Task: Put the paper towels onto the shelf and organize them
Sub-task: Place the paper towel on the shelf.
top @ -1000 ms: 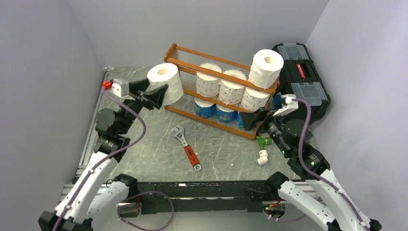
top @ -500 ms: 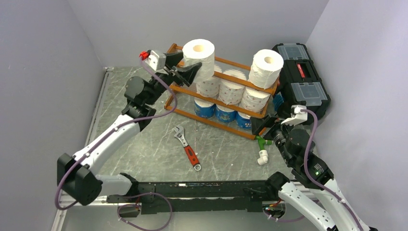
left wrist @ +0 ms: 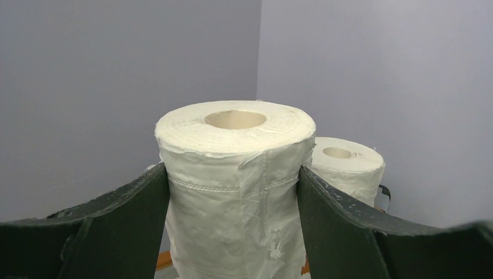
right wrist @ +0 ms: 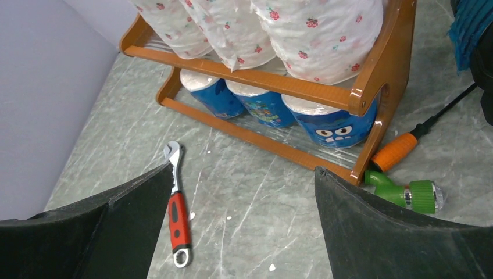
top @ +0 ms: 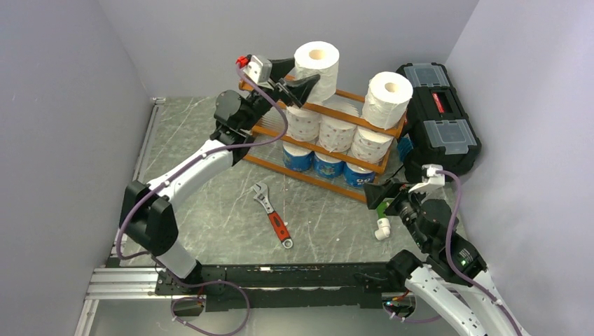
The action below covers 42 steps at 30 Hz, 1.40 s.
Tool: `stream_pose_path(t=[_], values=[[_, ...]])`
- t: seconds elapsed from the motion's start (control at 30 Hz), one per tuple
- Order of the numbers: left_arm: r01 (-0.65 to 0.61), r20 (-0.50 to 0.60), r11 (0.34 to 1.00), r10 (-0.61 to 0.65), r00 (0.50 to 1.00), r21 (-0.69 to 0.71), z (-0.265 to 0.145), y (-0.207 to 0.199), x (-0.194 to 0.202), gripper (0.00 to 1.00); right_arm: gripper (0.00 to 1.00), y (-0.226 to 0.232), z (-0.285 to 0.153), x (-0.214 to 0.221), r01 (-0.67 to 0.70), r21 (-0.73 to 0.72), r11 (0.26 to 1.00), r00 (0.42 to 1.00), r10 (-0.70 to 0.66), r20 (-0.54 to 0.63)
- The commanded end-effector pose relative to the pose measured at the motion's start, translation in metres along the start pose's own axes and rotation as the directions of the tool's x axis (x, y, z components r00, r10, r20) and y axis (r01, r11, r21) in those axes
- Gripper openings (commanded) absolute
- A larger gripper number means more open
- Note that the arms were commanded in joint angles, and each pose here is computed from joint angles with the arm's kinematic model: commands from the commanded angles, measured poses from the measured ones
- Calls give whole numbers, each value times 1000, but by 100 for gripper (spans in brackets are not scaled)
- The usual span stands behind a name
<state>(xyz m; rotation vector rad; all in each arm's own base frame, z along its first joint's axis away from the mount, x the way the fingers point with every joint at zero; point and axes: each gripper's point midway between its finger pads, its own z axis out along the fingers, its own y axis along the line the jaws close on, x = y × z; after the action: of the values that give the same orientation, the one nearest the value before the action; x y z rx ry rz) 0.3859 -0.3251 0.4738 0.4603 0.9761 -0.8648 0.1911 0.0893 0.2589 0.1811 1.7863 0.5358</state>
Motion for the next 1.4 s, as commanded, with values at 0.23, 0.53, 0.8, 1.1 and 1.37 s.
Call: stream_pose_path(t=[0.23,0.53,0.8,1.1,1.37], values=[[-42,219,994,19,976,101,40,-13,-36,50,92,7,-12,1,-15,-59,998,1000,14,-15],[-56,171,986,29,985,157,64,-26,0,49,92,8,-10,6,-11,-66,998,1000,9,-30],[-56,119,985,36,992,165,67,-34,32,49,92,7,-10,6,-9,-64,998,1000,8,-25],[-45,84,988,33,996,146,65,-33,56,49,92,7,-11,5,-14,-66,998,1000,13,-15],[-26,69,990,16,998,140,53,-34,66,49,92,7,-9,7,-10,-64,998,1000,9,-21]])
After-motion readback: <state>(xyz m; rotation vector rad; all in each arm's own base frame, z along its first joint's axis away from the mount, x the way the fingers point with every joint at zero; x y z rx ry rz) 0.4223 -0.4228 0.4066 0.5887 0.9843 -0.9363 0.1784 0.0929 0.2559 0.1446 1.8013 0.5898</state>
